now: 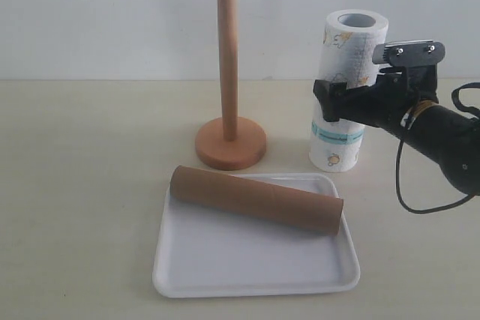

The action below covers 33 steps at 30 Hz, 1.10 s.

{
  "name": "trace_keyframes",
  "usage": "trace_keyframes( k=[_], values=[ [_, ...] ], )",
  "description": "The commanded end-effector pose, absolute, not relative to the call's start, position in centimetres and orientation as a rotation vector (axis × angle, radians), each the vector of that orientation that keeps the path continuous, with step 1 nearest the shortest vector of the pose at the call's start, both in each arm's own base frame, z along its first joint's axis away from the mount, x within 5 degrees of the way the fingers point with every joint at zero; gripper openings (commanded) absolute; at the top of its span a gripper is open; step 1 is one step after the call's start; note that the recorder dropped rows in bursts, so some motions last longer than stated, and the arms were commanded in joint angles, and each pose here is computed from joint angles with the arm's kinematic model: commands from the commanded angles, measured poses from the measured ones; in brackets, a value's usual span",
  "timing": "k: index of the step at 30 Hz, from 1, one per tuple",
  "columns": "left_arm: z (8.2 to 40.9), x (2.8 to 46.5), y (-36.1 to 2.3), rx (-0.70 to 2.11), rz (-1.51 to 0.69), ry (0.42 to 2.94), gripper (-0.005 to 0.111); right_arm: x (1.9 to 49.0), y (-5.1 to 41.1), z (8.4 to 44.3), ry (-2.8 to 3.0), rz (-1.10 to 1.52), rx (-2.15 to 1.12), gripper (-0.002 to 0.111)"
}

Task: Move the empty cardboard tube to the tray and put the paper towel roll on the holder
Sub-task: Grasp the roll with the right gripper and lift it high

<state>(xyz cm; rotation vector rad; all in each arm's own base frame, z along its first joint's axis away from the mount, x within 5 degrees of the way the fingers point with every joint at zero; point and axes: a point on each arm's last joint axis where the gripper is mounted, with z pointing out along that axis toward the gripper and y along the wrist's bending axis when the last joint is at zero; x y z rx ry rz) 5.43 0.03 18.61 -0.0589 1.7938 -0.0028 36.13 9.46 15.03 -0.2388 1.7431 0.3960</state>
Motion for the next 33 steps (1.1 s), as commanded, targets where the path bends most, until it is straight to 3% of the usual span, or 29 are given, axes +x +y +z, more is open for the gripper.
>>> trace_keyframes(
  k=[1, 4, 6, 9, 11, 12, 17, 21, 33],
  values=[
    [18.5, 5.4, 0.0, -0.056, -0.012, 1.792, 0.005, 36.6, 9.7, 15.3, 1.721, 0.392, -0.257, 0.104],
    [18.5, 5.4, 0.0, -0.056, -0.012, 1.792, 0.005, 36.6, 9.7, 15.3, 1.722, 0.392, -0.255, 0.097],
    [18.5, 5.4, 0.0, -0.056, -0.012, 1.792, 0.005, 36.6, 9.7, 15.3, 1.725, 0.391, -0.255, 0.081],
    [18.5, 5.4, 0.0, -0.056, -0.012, 1.792, 0.005, 36.5, 9.6, 14.8, 1.771, 0.382, -0.254, 0.041],
    [18.5, 5.4, 0.0, -0.056, -0.012, 1.792, 0.005, 36.5, 9.5, 14.5, 1.805, 0.374, -0.253, 0.007],
    [18.5, 5.4, 0.0, -0.056, -0.012, 1.792, 0.005, 36.5, 9.5, 14.5, 1.817, 0.373, -0.247, 0.0],
    [18.5, 5.4, 0.0, -0.056, -0.012, 1.792, 0.005, 36.4, 9.7, 15.1, 1.767, 0.385, -0.282, 0.001],
    [18.5, 5.4, 0.0, -0.056, -0.012, 1.792, 0.005, 35.8, 10.3, 18.2, 1.652, 0.406, -0.401, 0.001],
    [18.5, 5.4, 0.0, -0.056, -0.012, 1.792, 0.005, 31.4, 9.4, 33.1, 1.291, 0.398, -0.365, 0.001]
  ],
)
